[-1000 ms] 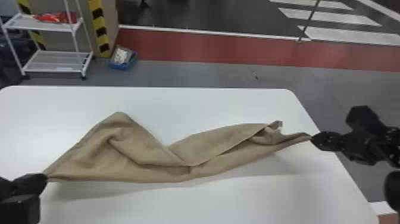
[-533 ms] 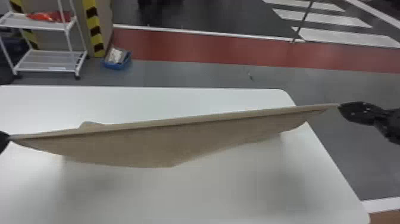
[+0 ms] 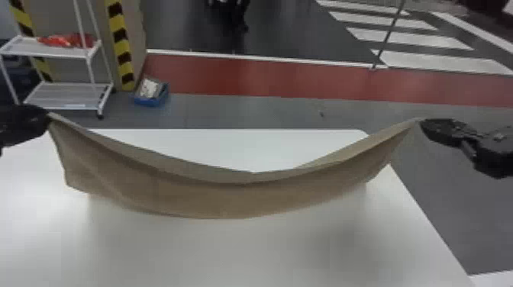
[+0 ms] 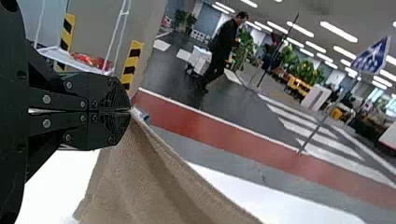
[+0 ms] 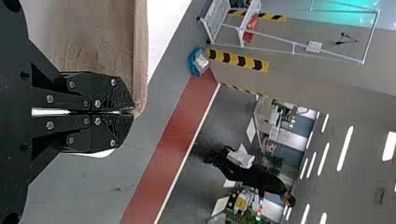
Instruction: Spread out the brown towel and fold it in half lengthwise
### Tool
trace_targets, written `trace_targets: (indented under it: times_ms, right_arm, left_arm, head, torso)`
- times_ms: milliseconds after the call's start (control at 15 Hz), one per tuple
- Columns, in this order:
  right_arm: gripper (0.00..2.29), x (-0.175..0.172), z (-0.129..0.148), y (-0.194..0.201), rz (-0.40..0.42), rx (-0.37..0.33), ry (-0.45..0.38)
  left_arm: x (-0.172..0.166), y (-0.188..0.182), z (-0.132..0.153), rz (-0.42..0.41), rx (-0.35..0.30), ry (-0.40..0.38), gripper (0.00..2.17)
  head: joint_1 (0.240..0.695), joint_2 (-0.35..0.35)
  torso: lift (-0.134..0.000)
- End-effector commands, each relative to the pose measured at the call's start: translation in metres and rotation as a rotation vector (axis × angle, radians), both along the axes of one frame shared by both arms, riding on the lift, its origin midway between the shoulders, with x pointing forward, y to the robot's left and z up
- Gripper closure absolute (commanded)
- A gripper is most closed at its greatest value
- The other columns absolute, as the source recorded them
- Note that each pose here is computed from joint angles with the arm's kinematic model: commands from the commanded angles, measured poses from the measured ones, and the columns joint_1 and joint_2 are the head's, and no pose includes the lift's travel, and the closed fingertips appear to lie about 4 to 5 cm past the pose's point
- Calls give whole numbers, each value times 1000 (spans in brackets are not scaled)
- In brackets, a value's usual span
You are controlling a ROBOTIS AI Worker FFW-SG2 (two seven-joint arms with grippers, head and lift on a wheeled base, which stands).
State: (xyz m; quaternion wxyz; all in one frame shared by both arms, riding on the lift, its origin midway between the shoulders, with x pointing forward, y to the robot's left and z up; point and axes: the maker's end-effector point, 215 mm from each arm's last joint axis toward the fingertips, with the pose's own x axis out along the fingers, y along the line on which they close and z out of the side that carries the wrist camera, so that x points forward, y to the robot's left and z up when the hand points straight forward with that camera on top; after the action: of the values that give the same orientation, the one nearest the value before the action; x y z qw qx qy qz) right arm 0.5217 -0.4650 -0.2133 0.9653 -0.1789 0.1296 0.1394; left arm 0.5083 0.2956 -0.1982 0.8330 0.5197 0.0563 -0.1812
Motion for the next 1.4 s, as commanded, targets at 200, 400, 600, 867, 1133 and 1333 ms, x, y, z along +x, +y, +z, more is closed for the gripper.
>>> trace_targets:
  times_ms: [200, 400, 600, 867, 1133, 1333]
  right_arm:
    - [1116, 79, 17, 1, -157, 47, 16]
    - [1116, 123, 57, 13, -175, 42, -7]
    - [1116, 154, 117, 0, -222, 70, -65]
    - [1116, 118, 71, 0, -203, 115, 17]
    - [1116, 46, -30, 21, -93, -4, 86]
    - [1116, -13, -66, 38, -11, -62, 97]
  left_arm:
    - [117, -11, 45, 67, -127, -58, 1376]
    - [170, -14, 73, 82, -140, -90, 1372]
    - [199, -4, 127, 115, -180, -154, 1376]
    - [168, 19, 98, 135, -179, -146, 1372]
    - [105, 28, -14, 90, -79, -64, 1372]
    - [41, 42, -65, 57, 5, -19, 1372]
  head:
    - [511, -168]
    - [446, -156]
    - [356, -140]
    - [275, -135]
    - [401, -117]
    - [562, -107]
  torso:
    - [-124]
    - [-124]
    - [-124]
    - [-124]
    - [-124]
    - [-124]
